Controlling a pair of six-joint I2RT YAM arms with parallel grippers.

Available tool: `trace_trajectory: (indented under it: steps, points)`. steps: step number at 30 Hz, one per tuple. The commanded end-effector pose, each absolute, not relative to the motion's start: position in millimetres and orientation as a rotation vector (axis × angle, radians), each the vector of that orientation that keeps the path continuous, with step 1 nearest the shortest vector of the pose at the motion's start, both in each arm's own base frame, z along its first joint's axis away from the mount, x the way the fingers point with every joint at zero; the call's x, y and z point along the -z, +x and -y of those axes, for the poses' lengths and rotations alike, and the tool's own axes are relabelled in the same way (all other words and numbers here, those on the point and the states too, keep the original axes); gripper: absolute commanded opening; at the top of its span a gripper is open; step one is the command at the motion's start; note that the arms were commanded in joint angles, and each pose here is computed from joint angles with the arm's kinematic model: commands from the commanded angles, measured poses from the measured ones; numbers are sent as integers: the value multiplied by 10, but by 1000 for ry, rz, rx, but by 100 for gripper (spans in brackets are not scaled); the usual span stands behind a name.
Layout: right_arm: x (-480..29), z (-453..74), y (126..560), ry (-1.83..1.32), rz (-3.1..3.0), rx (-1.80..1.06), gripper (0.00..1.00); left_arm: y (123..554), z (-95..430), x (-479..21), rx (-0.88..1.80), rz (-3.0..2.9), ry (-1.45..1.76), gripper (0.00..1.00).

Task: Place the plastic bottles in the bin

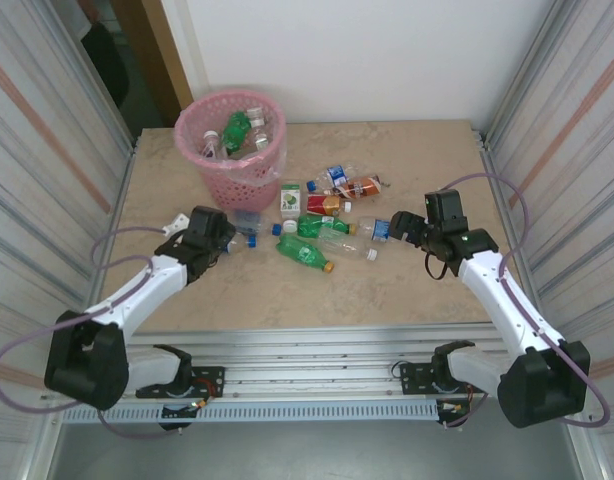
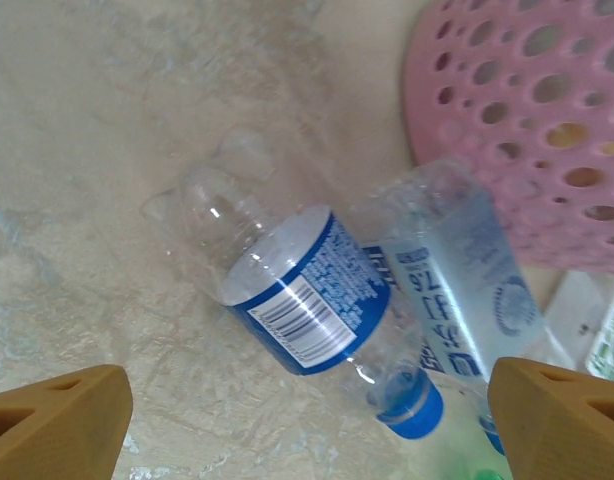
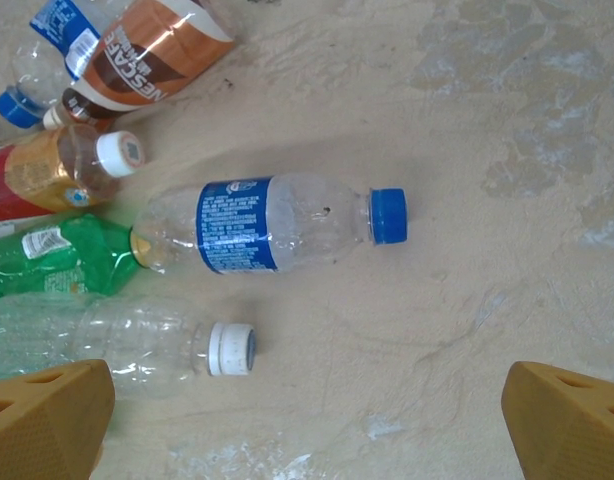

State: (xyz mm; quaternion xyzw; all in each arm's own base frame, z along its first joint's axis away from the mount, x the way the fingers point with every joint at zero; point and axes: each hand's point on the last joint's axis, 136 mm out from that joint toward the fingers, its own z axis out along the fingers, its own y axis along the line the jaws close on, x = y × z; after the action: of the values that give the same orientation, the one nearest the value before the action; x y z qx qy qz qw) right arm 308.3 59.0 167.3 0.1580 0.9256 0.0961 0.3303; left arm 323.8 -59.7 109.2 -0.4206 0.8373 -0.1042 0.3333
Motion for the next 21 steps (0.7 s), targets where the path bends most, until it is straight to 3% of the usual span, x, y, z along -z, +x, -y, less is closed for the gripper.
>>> trace_trajectory:
  steps: [1, 21]
  points:
    - [-1716, -599, 3112, 415, -2415, -244, 98, 3318, 544, -1134, 255, -2103, -1239, 92]
    - [-1644, -589, 3143, 428, -2435, -227, 98, 3528, 595, -610, 123, -2194, -1374, 81]
